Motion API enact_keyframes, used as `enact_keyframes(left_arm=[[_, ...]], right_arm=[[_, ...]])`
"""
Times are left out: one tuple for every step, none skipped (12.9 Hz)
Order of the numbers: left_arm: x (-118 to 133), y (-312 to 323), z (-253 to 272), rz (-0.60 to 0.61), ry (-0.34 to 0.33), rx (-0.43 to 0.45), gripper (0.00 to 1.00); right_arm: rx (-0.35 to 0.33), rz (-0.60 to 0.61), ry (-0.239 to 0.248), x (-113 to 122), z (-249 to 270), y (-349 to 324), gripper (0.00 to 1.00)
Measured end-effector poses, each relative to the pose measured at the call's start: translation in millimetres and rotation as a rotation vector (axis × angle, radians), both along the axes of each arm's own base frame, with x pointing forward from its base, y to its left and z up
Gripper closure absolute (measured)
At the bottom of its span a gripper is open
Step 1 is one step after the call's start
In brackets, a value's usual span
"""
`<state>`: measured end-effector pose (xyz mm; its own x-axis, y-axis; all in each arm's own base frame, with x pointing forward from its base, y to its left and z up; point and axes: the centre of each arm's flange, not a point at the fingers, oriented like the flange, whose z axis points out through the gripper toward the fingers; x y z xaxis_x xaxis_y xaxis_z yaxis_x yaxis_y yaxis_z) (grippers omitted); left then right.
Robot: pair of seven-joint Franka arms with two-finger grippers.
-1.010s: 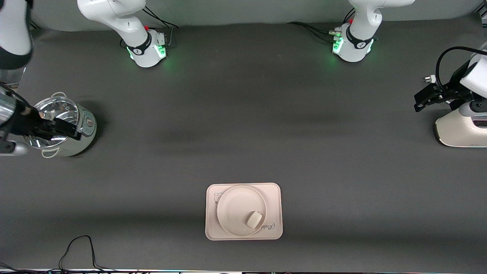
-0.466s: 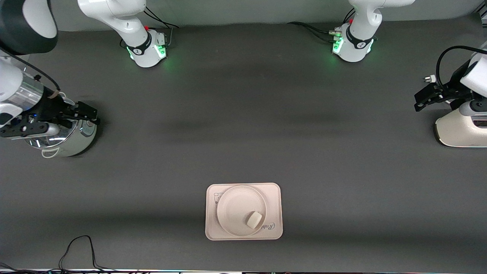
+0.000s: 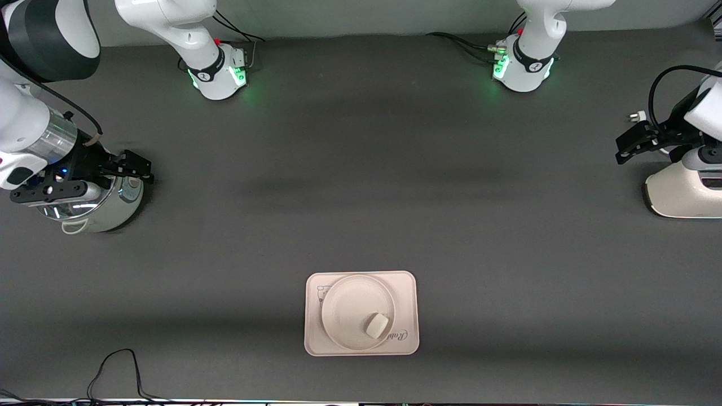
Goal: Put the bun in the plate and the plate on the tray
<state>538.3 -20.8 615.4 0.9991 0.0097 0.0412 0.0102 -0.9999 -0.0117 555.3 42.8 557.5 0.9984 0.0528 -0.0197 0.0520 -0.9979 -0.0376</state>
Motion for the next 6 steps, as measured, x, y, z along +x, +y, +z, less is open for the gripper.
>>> enact_keyframes(left_arm=[[0.0,0.0,0.0,0.000,0.000,0.000,0.00],[0.0,0.0,0.0,-0.001,0.000,0.000,0.00],[0.0,0.0,0.0,-0.001,0.000,0.000,0.00],[0.0,0.0,0.0,-0.002,0.000,0.000,0.00],[0.0,0.0,0.0,-0.003,0.000,0.000,0.00],[0.0,0.0,0.0,-0.004,0.000,0.000,0.00]], right_arm=[[0.000,0.000,-0.004,-0.4,5.2,-0.4,0.00],[0.000,0.000,-0.005,-1.3,10.4,-0.5,0.00],[0.000,0.000,-0.002,-2.8,15.6,-0.7,0.00],[0.000,0.000,0.006,-4.8,20.1,-1.4,0.00],[0.000,-0.001,0.008,-5.8,24.0,-2.1,0.00],[-0.001,-0.001,0.015,-7.1,27.3,-2.7,0.00]])
